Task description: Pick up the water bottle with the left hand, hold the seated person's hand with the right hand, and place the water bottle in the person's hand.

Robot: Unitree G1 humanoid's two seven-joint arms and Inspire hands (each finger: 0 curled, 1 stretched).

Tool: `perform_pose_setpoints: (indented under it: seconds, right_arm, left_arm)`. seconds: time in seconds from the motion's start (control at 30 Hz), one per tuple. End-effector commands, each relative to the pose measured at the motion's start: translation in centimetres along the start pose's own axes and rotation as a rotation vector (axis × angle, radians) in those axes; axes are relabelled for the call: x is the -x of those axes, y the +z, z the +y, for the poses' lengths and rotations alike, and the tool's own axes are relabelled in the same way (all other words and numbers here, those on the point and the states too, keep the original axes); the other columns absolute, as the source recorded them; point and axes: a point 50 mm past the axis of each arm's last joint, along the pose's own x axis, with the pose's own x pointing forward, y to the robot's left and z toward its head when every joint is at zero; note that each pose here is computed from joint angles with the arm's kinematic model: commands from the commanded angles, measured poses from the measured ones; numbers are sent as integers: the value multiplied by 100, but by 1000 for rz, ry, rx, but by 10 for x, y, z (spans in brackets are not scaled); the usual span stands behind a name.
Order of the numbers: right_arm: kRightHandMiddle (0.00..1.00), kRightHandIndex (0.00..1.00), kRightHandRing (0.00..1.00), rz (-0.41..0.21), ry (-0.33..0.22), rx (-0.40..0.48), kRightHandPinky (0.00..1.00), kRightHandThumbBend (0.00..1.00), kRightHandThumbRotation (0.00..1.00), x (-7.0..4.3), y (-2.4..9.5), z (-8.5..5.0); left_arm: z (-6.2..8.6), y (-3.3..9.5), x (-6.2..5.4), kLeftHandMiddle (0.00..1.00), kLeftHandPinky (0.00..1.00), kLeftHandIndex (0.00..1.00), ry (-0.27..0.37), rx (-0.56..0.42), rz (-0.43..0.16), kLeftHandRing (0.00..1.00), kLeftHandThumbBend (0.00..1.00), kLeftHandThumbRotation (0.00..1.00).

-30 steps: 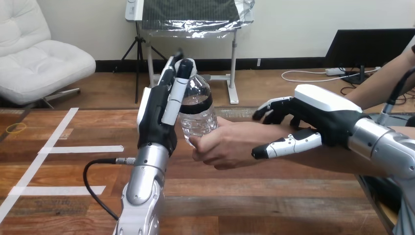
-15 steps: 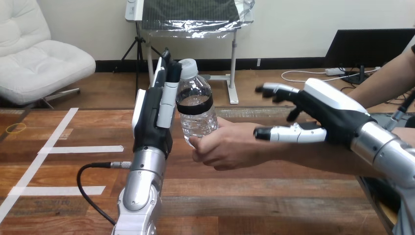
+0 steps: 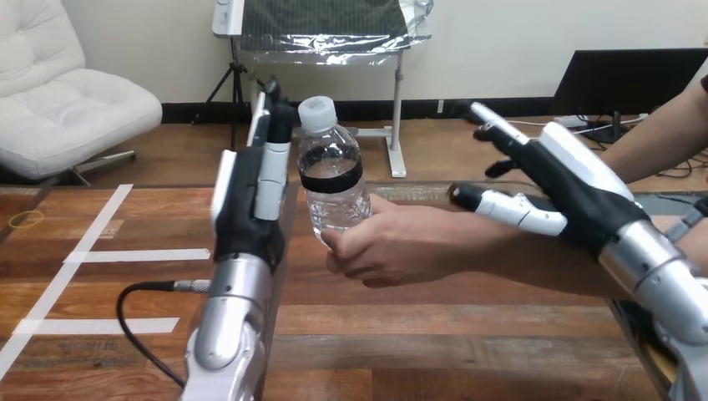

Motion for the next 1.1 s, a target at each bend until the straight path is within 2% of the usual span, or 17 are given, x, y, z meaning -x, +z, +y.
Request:
perform_pose_setpoints:
  seconds: [0.0, 0.17, 0.33, 0.47, 0.6, 0.73, 0.87, 1.07]
  right_arm:
    - [99, 100, 96, -70, -76, -87, 81, 100, 100, 0, 7, -2]
    - [99, 100, 98, -108, -107, -145, 87, 100, 100, 3, 11, -1]
    - [98, 98, 99, -167, -156, -239, 90, 100, 100, 8, 17, 2]
    - [99, 98, 100, -211, -167, -320, 96, 100, 100, 15, 22, 6]
    - [99, 98, 100, -240, -187, -344, 98, 100, 100, 21, 27, 9]
    - [97, 96, 99, -281, -245, -399, 97, 100, 100, 30, 36, 17]
    - [97, 95, 98, -310, -236, -436, 96, 100, 100, 37, 39, 22]
    - [94, 93, 95, -361, -278, -521, 94, 100, 100, 50, 47, 34]
  left_arm:
    - [-6, 19, 2, 100, 100, 100, -16, 52, -89, 100, 98, 100]
    - [-5, 22, 10, 100, 100, 100, -7, 50, -103, 100, 97, 100]
    - [-3, 28, 20, 100, 100, 100, 7, 53, -125, 100, 96, 100]
    - [-1, 33, 28, 97, 100, 97, 10, 54, -165, 98, 94, 100]
    - [0, 36, 35, 95, 100, 95, 29, 53, -194, 96, 92, 100]
    - [3, 42, 45, 91, 95, 92, 32, 31, -257, 90, 91, 99]
    - [5, 46, 52, 89, 90, 90, 50, 26, -288, 87, 91, 97]
    - [10, 54, 66, 87, 87, 88, 60, 23, -327, 85, 94, 95]
